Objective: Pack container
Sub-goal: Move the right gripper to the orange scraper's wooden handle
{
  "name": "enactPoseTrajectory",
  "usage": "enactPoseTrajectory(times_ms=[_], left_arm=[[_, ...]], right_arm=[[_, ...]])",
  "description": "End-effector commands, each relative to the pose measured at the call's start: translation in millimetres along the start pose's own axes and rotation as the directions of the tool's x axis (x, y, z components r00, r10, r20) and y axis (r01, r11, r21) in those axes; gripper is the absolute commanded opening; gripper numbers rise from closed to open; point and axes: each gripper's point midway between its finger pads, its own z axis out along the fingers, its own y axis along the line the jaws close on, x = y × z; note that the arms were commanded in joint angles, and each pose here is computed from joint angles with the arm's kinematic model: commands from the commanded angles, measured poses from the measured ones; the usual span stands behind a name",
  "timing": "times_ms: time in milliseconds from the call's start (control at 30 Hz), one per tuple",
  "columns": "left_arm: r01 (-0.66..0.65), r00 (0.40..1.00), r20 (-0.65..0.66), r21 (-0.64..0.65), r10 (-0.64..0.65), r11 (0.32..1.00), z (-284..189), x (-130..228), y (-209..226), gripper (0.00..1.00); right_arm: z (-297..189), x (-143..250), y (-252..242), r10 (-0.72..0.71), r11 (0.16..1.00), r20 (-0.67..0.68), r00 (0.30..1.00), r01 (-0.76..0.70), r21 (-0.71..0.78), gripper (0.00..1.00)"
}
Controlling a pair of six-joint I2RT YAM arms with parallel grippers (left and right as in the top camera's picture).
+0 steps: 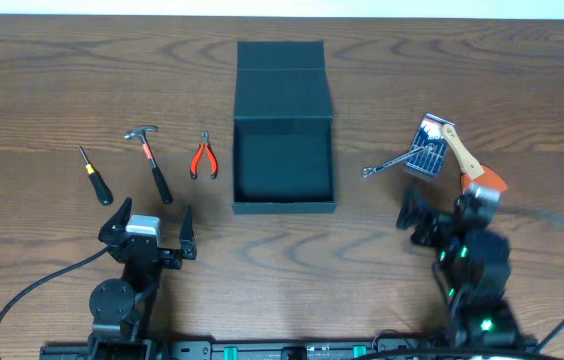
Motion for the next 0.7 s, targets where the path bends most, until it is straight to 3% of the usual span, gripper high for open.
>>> enactPoseTrajectory(times_ms=[0,133,333,533,667], left_arm=[[-0.007,0.999,-0.042,0.024,0.008,1.0,1.2,15.6,-4.1,0.99],[-0.007,0.999,-0.042,0.023,0.008,1.0,1.2,15.7,-4.1,0.98],[-0.007,0.999,-0.042,0.024,0.008,1.0,1.2,15.7,-4.1,0.99],[-0.007,0.999,-0.042,0.023,0.008,1.0,1.2,15.7,-4.1,0.99],[-0.007,0.999,-0.042,0.024,0.008,1.0,1.2,15.7,-4.1,0.99]], right_arm=[[8.0,-36.4,-2.7,-0.167,0.983,-0.058,0.984,0.171,0.07,0.99],[19.3,-65.1,-10.8,-0.277,0.945,-0.203,0.939,0.304,0.116,0.99],[41.9,-104.1,-23.5,-0.434,0.869,-0.292,0.852,0.482,0.115,0.99],[65.2,-104.1,-48.5,-0.548,0.79,-0.364,0.754,0.609,0.073,0.99],[83.0,-80.9,-67.2,-0.513,0.834,-0.408,0.755,0.551,-0.031,0.98]])
